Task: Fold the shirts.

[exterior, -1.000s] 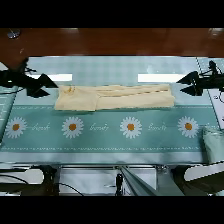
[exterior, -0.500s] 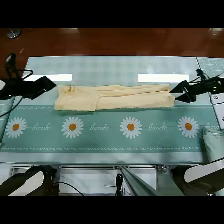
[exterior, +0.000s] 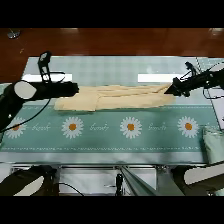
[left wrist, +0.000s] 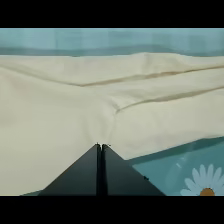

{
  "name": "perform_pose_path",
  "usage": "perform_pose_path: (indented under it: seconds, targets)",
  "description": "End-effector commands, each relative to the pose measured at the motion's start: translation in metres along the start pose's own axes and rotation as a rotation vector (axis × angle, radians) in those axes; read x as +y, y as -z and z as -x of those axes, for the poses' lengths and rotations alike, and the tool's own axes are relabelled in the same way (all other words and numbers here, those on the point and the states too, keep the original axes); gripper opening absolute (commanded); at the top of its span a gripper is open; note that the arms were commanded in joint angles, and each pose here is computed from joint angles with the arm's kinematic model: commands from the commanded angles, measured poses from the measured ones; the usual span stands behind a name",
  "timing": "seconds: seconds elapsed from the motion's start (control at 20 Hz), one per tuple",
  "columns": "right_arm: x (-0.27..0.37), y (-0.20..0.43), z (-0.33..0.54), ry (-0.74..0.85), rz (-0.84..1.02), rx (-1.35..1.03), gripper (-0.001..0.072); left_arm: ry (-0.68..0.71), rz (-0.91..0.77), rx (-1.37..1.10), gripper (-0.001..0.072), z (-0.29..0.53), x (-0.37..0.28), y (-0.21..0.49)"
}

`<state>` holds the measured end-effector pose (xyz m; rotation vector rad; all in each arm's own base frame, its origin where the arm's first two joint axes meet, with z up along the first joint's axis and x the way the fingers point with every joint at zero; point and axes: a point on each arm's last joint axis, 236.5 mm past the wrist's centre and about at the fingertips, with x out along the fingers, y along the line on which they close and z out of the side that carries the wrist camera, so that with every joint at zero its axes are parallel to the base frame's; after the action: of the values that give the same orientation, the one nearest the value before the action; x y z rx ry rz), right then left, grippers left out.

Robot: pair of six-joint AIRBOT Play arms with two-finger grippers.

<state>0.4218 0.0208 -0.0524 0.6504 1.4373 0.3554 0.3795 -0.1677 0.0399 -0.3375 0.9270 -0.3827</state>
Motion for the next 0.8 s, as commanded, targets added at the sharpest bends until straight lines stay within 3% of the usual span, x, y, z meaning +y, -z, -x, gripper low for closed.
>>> perform_pose_path:
  seconds: [0.0,0.25,0.45,0.6,0.75]
  targets:
    - [0.023,0.017,0.048,0.079,0.124,-0.071,0.0028,0.082,-0.054,0.012,0.0022,-0.016,-0.045,0.014]
    - [0.066,0.088,0.091,0.095,0.210,-0.221,0.0028,0.172,-0.157,0.137,0.0022,-0.064,-0.116,0.042]
    - [0.098,0.141,0.106,0.039,0.202,-0.329,0.0028,0.227,-0.148,0.220,0.0022,-0.107,-0.172,0.045]
    - [0.117,0.155,0.119,0.004,0.207,-0.390,0.0028,0.278,-0.197,0.409,0.0022,-0.131,-0.213,0.096]
    - [0.129,0.160,0.122,-0.038,0.220,-0.397,0.0028,0.364,-0.143,0.506,0.0022,-0.146,-0.253,0.144]
